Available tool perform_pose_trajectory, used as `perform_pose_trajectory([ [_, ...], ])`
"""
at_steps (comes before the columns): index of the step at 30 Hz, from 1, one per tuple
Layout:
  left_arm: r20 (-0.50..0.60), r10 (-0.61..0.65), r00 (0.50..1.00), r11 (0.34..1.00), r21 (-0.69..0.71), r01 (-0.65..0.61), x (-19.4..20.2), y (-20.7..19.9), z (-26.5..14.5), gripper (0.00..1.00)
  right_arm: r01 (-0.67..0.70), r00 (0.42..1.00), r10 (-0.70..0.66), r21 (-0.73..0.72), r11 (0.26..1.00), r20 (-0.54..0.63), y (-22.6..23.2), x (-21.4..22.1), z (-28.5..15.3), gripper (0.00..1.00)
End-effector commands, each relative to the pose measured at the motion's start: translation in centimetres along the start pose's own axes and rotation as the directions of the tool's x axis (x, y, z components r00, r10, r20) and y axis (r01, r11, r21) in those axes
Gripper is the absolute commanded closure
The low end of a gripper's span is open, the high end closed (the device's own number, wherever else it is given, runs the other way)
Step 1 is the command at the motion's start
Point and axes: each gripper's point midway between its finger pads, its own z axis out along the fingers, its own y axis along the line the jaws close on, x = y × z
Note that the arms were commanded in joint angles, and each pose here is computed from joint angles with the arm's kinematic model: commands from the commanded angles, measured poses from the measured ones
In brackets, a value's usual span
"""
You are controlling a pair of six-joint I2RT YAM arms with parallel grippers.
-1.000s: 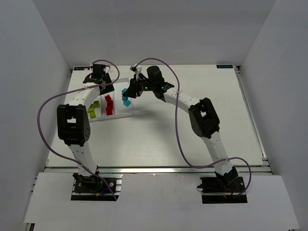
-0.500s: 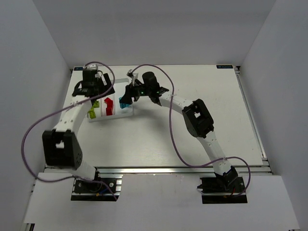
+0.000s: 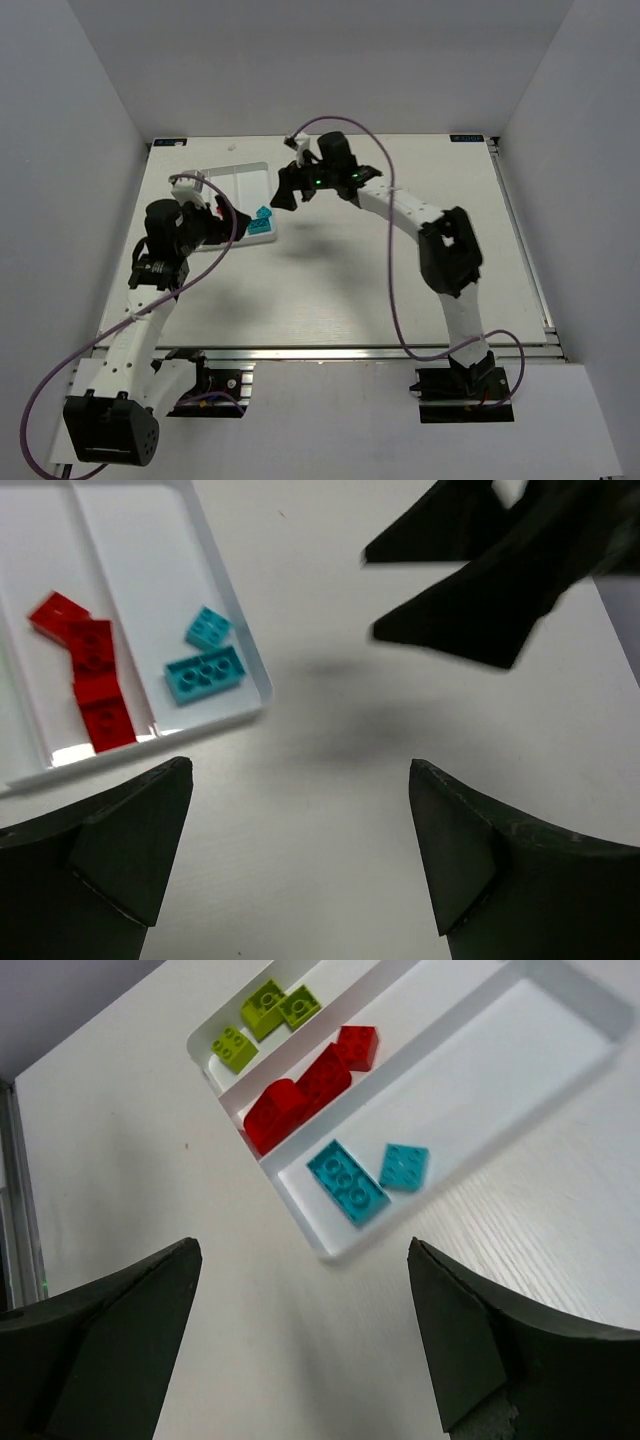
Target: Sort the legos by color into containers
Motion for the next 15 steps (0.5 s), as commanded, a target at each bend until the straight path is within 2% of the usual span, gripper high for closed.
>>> perform_pose_trajectory([
  [1,0.046,0.089,0.995,0.968,0.233,-0.098,0.4,-4.0,-1.9,0.02,0.183,0.982,-0.189,0.166,0.969,0.025,2.9,-6.4,-10.6,0.11],
  [5,0.026,0.132,0.991,0.925,0.356,-0.133,3.1,-5.7,-2.8,0.02,0.228,0.973,-0.229,0.323,0.918,-0.037,4.1,-3.0,-18.0,0.11],
  [6,0.028,0.138,0.990,0.919,0.368,-0.139,3.2,-5.9,-3.0,0.02,0.252,0.960,-0.280,0.364,0.897,0.024,6.0,-4.4,-21.0,0.11],
  [7,0.037,0.146,0.989,0.915,0.375,-0.149,3.2,-6.0,-3.2,0.02,0.228,0.971,-0.239,0.413,0.882,-0.024,5.0,-0.7,-21.8,0.11],
  [9,0.066,0.156,0.986,0.914,0.368,-0.169,2.9,-6.1,-3.7,0.02,0.233,0.961,-0.274,0.446,0.864,0.028,7.1,-0.5,-25.1,0.11],
  [10,0.093,0.163,0.982,0.912,0.366,-0.186,2.5,-6.3,-4.2,0.02,0.204,0.972,-0.234,0.470,0.859,0.005,6.9,1.7,-25.6,0.11],
  [12,0.106,0.163,0.981,0.915,0.357,-0.190,2.6,-6.1,-4.2,0.02,0.183,0.971,-0.236,0.492,0.851,0.048,8.3,1.7,-28.0,0.11],
  [13,0.118,0.164,0.979,0.914,0.355,-0.196,2.4,-6.2,-4.3,0.02,0.169,0.976,-0.216,0.511,0.843,0.034,8.0,3.2,-28.5,0.11],
  [15,0.118,0.165,0.979,0.913,0.356,-0.197,2.4,-6.2,-4.3,0.02,0.181,0.964,-0.258,0.550,0.816,0.066,8.2,3.1,-30.2,0.10],
])
